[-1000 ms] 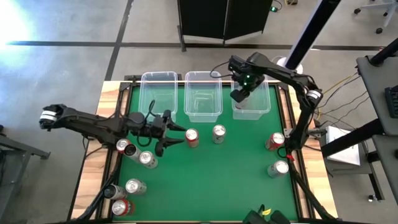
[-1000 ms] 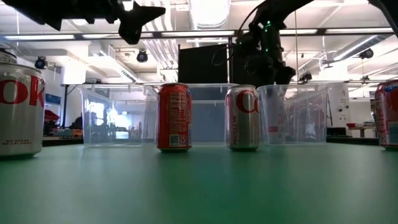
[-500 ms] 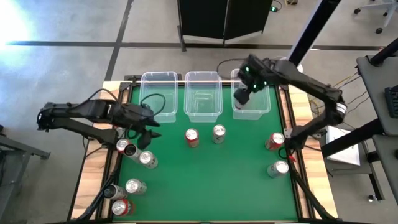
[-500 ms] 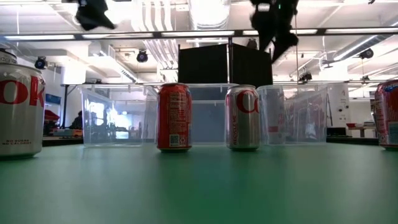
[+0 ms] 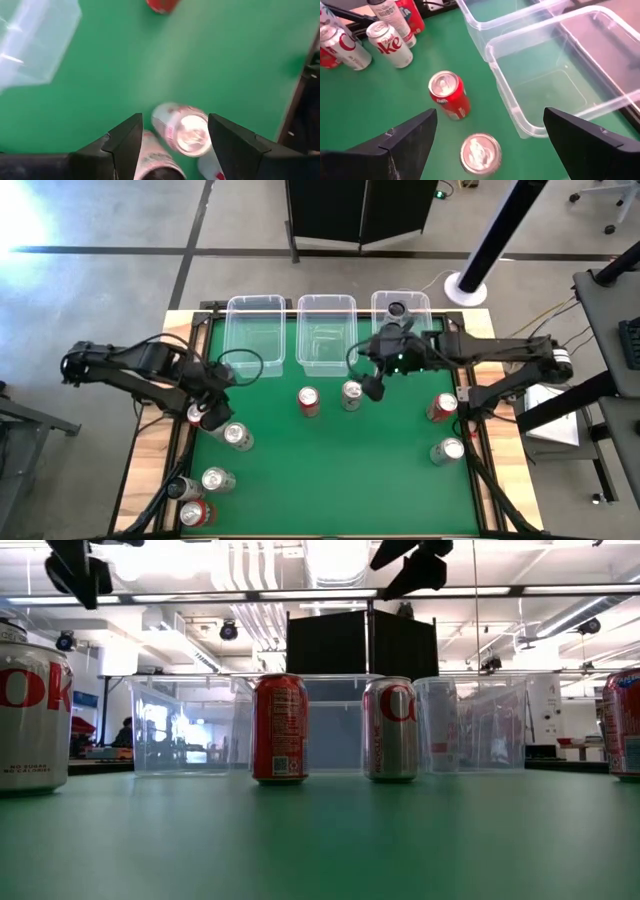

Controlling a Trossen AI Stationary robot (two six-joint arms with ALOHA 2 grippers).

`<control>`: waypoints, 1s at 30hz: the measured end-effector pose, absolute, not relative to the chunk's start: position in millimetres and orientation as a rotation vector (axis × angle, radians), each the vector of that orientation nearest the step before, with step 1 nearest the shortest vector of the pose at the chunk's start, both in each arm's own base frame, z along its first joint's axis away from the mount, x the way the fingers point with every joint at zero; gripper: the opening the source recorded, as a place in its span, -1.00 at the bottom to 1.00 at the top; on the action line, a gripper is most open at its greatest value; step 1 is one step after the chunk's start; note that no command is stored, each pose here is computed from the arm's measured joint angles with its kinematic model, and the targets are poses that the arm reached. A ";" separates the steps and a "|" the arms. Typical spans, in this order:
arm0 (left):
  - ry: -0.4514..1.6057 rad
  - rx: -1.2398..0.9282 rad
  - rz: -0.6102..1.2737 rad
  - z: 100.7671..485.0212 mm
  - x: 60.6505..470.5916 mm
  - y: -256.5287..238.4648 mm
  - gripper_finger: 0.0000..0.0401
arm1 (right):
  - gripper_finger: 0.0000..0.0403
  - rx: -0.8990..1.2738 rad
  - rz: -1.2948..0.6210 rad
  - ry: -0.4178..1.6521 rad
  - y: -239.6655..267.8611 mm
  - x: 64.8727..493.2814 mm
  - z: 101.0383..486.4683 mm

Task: Sort soda cans
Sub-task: Put the top white-pink soda can into the right transparent bin

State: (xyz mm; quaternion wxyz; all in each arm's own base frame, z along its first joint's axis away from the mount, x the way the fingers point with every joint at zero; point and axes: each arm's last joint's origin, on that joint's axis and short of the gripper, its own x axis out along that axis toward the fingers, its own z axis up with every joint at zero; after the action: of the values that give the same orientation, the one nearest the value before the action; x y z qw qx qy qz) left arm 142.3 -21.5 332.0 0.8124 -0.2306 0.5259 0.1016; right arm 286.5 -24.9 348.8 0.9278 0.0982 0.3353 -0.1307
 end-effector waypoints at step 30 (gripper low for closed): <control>1.392 -0.182 0.046 312.8 116.9 -53.7 0.05 | 0.79 0.155 -0.366 0.775 -5.0 313.8 311.6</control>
State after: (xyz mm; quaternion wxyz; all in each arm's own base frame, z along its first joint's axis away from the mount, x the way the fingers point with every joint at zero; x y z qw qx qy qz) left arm 116.9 -53.7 312.8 0.7633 -0.0836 0.6403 0.0214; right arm 313.8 -5.0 311.6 0.9068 0.0750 0.3751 -0.1773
